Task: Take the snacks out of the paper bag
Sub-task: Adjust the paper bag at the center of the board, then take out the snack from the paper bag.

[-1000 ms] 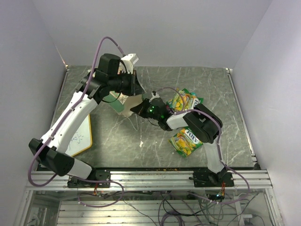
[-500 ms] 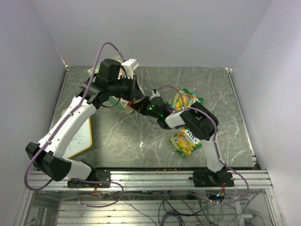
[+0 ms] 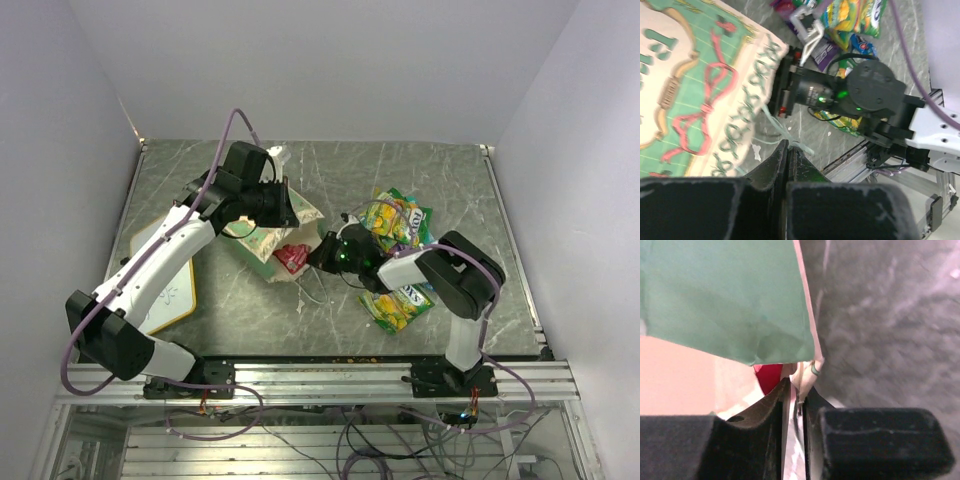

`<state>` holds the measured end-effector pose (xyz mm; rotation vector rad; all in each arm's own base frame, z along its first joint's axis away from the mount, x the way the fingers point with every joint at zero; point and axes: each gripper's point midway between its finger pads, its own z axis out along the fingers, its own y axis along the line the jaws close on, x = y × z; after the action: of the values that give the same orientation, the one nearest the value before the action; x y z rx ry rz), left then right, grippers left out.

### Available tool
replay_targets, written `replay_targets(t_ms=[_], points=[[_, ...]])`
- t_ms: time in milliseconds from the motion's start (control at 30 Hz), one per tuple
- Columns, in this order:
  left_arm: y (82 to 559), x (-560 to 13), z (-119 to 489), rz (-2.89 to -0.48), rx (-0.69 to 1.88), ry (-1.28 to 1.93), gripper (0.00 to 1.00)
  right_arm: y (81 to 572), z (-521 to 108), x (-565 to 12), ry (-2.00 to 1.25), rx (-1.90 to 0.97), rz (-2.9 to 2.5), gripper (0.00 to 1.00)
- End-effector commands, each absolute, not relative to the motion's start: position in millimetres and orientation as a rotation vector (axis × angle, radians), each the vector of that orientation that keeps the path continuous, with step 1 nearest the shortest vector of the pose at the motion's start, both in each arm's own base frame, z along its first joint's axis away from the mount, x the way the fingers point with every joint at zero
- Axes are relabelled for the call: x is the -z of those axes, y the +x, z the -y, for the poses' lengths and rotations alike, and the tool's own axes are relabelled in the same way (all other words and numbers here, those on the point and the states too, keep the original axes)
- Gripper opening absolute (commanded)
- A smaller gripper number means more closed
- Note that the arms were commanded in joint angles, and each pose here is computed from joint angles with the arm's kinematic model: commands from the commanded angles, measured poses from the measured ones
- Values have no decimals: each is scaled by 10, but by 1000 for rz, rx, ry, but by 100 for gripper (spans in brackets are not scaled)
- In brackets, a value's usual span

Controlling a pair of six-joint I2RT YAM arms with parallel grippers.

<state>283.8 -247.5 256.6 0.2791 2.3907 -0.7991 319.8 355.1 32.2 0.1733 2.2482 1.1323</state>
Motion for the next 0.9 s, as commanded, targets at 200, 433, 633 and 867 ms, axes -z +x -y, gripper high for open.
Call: replay_targets(t_ms=[200,433,633,867], points=[[2758,-2500,2498,-2409,867,200,7,2678,-2818,-266,-385,-759,-2248,45],[2742,-2647,2558,-2369,930,213,7,2187,-2907,-875,-905,-826,-1756,54],[2707,-2692,2565,-2383,946,205,7,2344,-3344,-1291,-1061,-707,-1408,60],[2724,-2769,2580,-2379,970,187,7,2871,-3833,-1351,-942,-623,-1329,63]])
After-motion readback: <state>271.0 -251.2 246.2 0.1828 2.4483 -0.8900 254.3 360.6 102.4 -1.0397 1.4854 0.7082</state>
